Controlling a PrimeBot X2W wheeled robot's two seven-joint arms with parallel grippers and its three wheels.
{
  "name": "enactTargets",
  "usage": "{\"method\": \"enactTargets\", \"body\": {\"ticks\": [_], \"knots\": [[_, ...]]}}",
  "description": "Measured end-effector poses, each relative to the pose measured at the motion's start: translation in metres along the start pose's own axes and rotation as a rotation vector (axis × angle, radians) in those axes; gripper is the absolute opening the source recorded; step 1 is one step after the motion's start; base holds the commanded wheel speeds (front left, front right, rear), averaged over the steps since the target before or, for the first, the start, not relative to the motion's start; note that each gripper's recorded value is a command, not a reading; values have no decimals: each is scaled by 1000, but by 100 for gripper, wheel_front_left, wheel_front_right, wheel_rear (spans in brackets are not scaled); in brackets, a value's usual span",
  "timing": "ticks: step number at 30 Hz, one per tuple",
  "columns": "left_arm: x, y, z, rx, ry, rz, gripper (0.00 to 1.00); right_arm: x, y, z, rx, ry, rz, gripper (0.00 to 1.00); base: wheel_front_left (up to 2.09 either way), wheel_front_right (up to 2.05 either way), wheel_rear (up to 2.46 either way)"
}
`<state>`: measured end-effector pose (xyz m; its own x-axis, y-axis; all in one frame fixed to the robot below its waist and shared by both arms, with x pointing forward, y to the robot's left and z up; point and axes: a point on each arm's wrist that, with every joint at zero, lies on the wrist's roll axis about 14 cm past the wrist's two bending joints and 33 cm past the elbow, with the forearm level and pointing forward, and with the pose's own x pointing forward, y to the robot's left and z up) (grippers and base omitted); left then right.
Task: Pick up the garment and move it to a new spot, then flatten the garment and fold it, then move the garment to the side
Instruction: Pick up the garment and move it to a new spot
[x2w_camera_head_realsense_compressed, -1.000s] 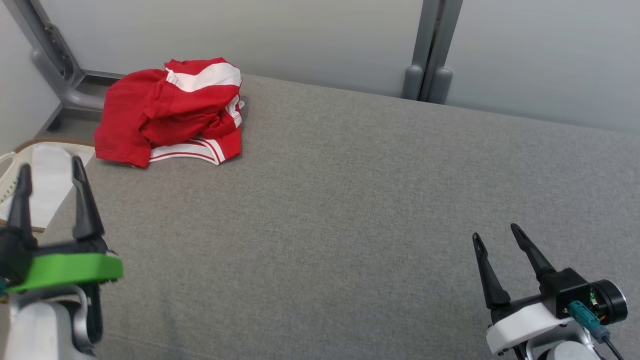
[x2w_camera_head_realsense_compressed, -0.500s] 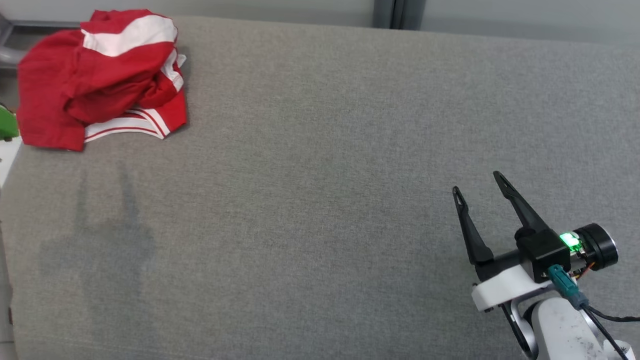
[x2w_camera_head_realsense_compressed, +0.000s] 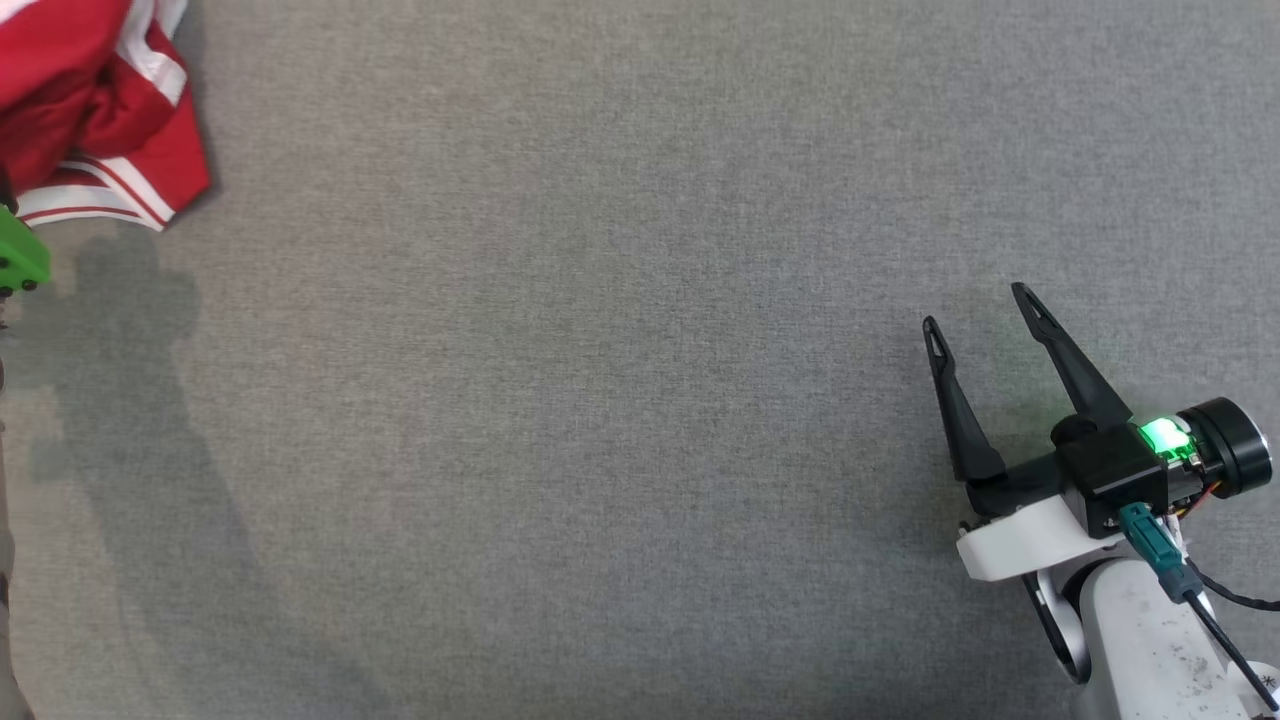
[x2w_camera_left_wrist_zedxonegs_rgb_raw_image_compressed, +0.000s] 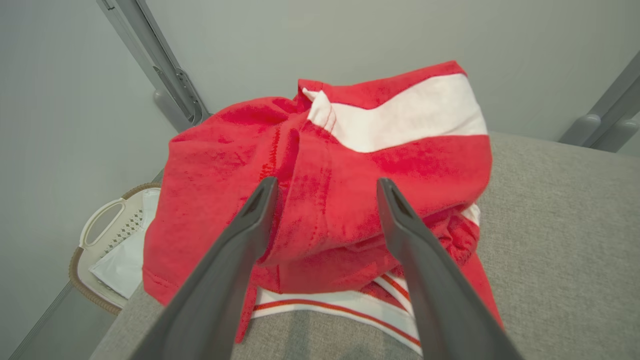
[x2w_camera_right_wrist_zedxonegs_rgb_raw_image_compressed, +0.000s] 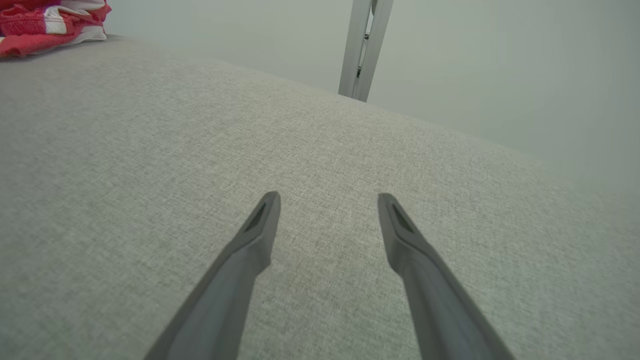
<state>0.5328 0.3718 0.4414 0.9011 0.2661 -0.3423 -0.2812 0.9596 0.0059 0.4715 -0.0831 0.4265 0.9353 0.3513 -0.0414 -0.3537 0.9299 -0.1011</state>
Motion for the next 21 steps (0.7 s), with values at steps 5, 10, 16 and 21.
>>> {"method": "enactTargets", "body": {"ticks": [5,10,16,21], "knots": [[13,-5,-27,11,68,-2,100,-1,-4,-16,7,38,-10,100,0,0,0],[22,-16,-38,3,91,-22,78,-2,-8,-26,10,59,-20,100,0,0,0],[24,-21,-46,2,118,-35,0,-2,-10,-26,11,59,-26,100,0,0,0],[22,-10,-36,5,71,-12,0,-4,-14,-23,15,57,-38,100,0,0,0]]}}
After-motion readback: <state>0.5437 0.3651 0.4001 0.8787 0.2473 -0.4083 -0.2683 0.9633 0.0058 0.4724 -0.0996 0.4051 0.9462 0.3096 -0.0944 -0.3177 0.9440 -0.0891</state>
